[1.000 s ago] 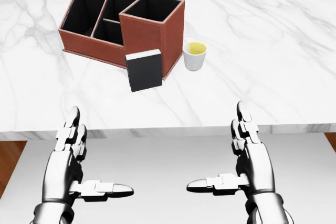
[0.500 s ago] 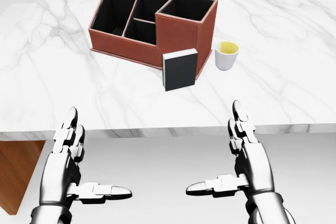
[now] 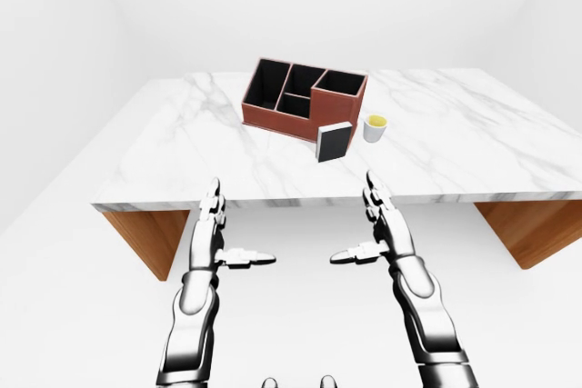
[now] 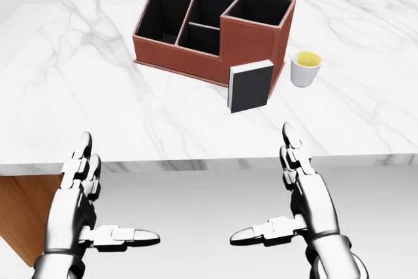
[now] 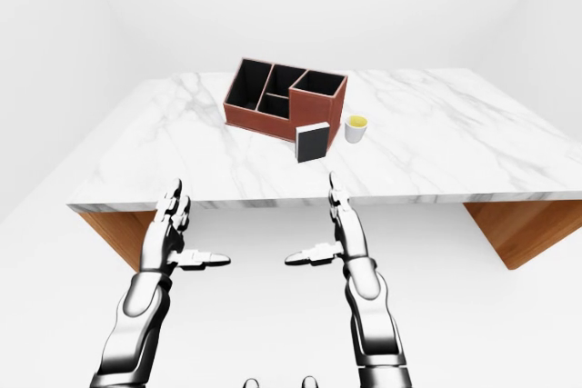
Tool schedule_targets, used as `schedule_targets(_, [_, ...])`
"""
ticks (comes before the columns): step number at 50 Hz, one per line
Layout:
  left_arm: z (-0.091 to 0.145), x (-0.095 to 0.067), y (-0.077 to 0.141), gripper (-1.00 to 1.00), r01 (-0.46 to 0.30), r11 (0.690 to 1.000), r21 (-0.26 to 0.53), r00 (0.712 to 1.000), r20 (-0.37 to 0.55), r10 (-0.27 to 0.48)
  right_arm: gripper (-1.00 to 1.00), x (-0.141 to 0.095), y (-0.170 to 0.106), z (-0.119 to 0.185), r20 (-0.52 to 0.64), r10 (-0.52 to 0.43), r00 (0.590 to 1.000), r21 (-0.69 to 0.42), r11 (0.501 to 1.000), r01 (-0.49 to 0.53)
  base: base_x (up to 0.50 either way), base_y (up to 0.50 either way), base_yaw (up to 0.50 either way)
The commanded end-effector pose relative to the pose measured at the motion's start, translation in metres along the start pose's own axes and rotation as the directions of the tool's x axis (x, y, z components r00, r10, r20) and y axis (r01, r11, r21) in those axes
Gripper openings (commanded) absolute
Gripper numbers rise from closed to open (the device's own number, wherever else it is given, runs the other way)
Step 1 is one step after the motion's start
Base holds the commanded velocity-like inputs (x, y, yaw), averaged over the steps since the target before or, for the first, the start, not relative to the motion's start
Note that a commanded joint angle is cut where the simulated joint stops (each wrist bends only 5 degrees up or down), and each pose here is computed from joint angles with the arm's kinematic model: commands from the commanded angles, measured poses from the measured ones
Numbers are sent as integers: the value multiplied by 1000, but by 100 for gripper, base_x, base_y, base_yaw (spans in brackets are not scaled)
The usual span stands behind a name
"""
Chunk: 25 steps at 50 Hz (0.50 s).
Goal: Pick up the book and place it in the right compartment of the caddy.
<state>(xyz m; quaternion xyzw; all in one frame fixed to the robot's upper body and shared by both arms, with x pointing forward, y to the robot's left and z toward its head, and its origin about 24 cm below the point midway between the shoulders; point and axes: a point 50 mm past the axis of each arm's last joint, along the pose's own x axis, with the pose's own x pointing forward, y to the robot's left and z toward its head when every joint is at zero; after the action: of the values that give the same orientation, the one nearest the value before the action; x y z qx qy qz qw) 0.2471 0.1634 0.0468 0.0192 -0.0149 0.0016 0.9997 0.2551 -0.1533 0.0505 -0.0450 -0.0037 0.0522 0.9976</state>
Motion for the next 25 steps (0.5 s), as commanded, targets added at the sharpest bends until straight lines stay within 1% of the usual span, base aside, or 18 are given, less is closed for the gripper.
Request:
schedule_targets(1, [3,2,2,100,-1,1000,-11,1000,1,1,100,2,-1,16,30,51,998,-88,995,-48,0,0,0])
schedule_targets(2, [3,2,2,100,-1,1000,-11,1000,2,1,100,3,-1,17,35,54,998,-92,994,-51,0,0,0])
schedule_targets(4, [4,3,2,100,-1,1000,-12,1000,4,1,100,3,0,25,62,97,993,-107,990,-90,0,0,0])
schedule_targets(8, [9,3,3,100,-3,1000,-15,1000,11,3,100,3,0,36,91,141,986,-188,975,-122,0,0,0])
schedule_targets(9, [9,3,3,100,-3,1000,-15,1000,11,3,100,3,0,37,91,142,986,-189,974,-123,0,0,0])
schedule_targets(11, [9,4,4,100,-3,1000,-14,1000,14,3,100,3,-2,42,100,149,984,-236,964,-122,0,0,0])
schedule_targets(12, [9,3,4,100,-1,1000,-11,1000,16,1,100,3,-3,47,106,166,980,-293,947,-129,18,0,0])
schedule_targets(13, [9,3,4,100,-1,1000,-11,1000,16,1,100,3,-3,47,105,167,980,-297,946,-129,18,0,0])
schedule_targets(14, [10,3,4,100,-1,1000,-10,1000,17,1,100,3,-4,54,117,179,977,-352,927,-128,20,0,0])
schedule_targets(15, [10,3,4,100,-1,1000,-10,1000,17,1,100,3,-4,54,116,180,977,-356,926,-128,20,0,0])
schedule_targets(16, [11,3,4,100,-2,1000,-11,1000,19,2,100,3,-4,61,127,199,972,-400,907,-133,21,0,0])
schedule_targets(17, [12,3,4,100,-2,1000,-11,1000,21,2,100,3,-4,63,126,207,970,-420,897,-136,21,0,0])
schedule_targets(22, [15,2,5,100,-1,1000,-12,1000,26,1,100,4,-4,74,135,235,963,-487,862,-142,21,0,0])
schedule_targets(25, [18,2,5,100,-1,1000,-10,999,34,2,100,4,-4,78,141,245,959,-506,851,-143,21,0,0])
